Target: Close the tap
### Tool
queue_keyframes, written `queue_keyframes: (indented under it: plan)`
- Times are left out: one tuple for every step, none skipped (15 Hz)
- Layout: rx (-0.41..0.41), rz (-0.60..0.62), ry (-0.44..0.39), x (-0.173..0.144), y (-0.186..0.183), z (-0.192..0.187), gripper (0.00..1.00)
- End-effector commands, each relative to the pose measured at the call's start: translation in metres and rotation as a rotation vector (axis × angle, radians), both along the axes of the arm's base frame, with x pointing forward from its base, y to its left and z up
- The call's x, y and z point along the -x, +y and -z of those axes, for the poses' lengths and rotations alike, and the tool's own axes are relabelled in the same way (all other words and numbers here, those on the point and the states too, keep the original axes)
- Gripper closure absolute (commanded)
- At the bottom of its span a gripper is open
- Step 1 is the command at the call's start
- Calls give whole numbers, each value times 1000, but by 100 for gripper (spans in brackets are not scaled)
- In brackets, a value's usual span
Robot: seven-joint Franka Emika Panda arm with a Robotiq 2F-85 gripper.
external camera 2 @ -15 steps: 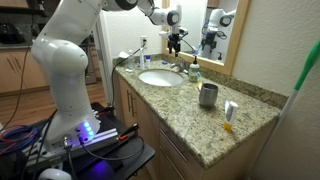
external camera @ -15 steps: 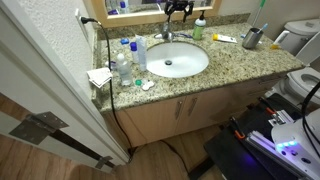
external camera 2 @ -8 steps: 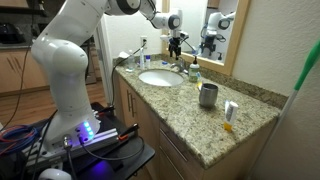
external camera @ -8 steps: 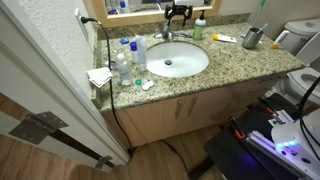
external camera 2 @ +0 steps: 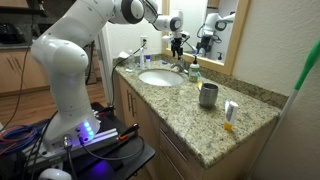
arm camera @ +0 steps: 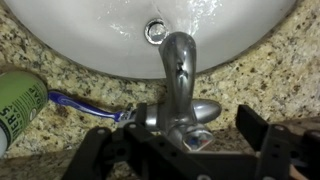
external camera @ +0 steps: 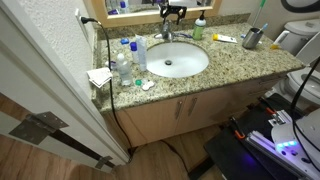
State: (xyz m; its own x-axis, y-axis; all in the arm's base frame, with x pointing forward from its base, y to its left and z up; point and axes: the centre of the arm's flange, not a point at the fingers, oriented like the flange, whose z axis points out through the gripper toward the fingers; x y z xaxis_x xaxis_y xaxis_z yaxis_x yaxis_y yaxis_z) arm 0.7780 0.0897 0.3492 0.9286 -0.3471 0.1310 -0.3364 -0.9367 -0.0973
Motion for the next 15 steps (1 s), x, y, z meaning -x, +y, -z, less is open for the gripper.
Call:
queue_keyframes:
  plan:
    - [6, 25, -32, -25, -2, -7, 40]
    - [7, 25, -35, -26, -1, -9, 48]
    - [8, 27, -40, -27, -2, -10, 55]
    - [5, 27, -40, -27, -1, -11, 62]
    - [6, 28, -36, -27, -1, -13, 67]
    - [6, 28, -33, -28, -1, -12, 76]
    - [6, 30, -29, -27, -2, -14, 83]
    - [5, 32, -23, -27, -2, -15, 89]
    - [10, 38, -14, -26, -5, -16, 95]
    - [10, 41, -6, -25, -4, -17, 93]
    - [11, 45, 6, -24, -4, -18, 93]
    - [10, 47, 32, -23, -4, -18, 93]
    - [17, 44, 66, -20, -3, -16, 93]
    - [18, 43, 82, -18, -2, -14, 93]
    - [23, 37, 102, -14, -1, -8, 93]
